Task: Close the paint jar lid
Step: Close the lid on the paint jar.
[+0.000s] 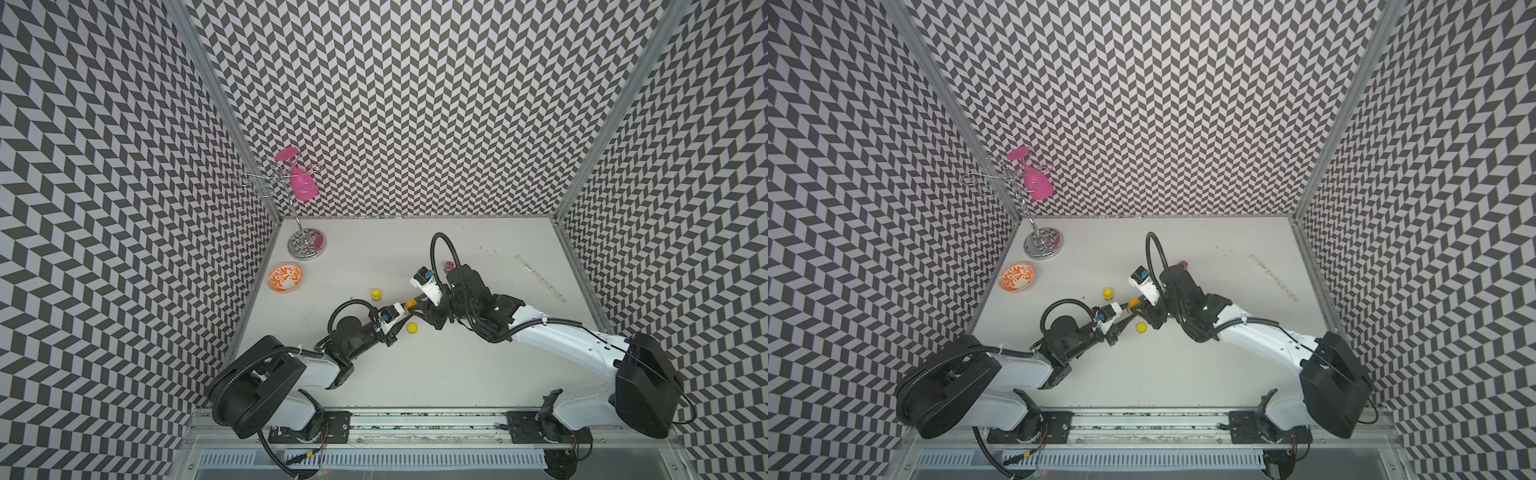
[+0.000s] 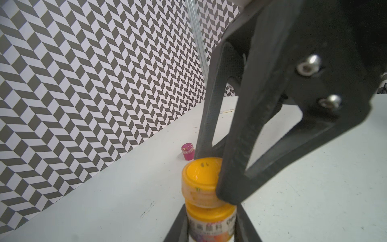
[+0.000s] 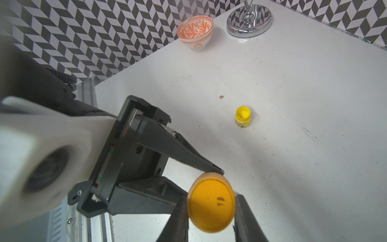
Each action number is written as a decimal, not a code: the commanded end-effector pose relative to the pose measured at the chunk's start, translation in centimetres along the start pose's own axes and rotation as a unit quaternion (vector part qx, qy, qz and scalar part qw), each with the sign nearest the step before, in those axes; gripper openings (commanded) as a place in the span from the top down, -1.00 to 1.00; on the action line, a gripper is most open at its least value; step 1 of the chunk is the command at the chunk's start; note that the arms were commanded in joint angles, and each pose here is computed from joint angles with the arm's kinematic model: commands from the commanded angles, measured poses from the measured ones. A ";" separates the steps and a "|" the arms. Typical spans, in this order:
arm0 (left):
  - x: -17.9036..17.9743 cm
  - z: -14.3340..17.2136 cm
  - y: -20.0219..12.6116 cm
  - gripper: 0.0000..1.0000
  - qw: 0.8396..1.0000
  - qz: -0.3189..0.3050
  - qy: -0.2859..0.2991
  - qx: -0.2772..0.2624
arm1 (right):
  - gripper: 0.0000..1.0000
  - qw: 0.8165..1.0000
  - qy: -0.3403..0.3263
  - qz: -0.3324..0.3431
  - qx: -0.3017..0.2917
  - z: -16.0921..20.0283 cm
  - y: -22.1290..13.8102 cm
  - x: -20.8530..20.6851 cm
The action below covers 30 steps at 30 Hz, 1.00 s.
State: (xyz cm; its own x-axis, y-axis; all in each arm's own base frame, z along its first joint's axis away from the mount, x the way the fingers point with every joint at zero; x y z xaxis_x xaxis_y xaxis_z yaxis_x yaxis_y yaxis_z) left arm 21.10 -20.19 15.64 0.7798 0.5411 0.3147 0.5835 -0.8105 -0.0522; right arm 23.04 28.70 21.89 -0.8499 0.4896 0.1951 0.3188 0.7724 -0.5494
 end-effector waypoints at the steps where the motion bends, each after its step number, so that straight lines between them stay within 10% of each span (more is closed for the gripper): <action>1: -0.4 -3.4 0.0 0.49 0.996 0.024 0.043 -0.078 | 0.52 0.999 -0.020 -0.004 0.030 0.9 1.3 0.1; 30: 3.2 -5.0 -5.3 0.49 0.957 -0.266 0.066 -0.094 | 0.52 0.981 0.161 0.069 0.089 5.2 7.5 4.5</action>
State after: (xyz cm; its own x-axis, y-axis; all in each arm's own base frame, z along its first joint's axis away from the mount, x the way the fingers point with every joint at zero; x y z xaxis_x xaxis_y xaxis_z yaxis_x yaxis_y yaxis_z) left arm 19.39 -15.62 14.57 0.4952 0.7521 0.4349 0.8454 -0.5325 -0.0417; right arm 21.93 35.29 20.24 -0.6923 0.6324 0.3477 0.4127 0.7422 -0.5280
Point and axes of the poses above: each gripper's point midway between its finger pads, its own y axis out along the fingers, its own x axis along the line the jaws close on, z = x × y, the point moved 7 cm from there along -y, back along the fingers, and after that the axes turned 3 degrees about y, right-handed, at the moved point
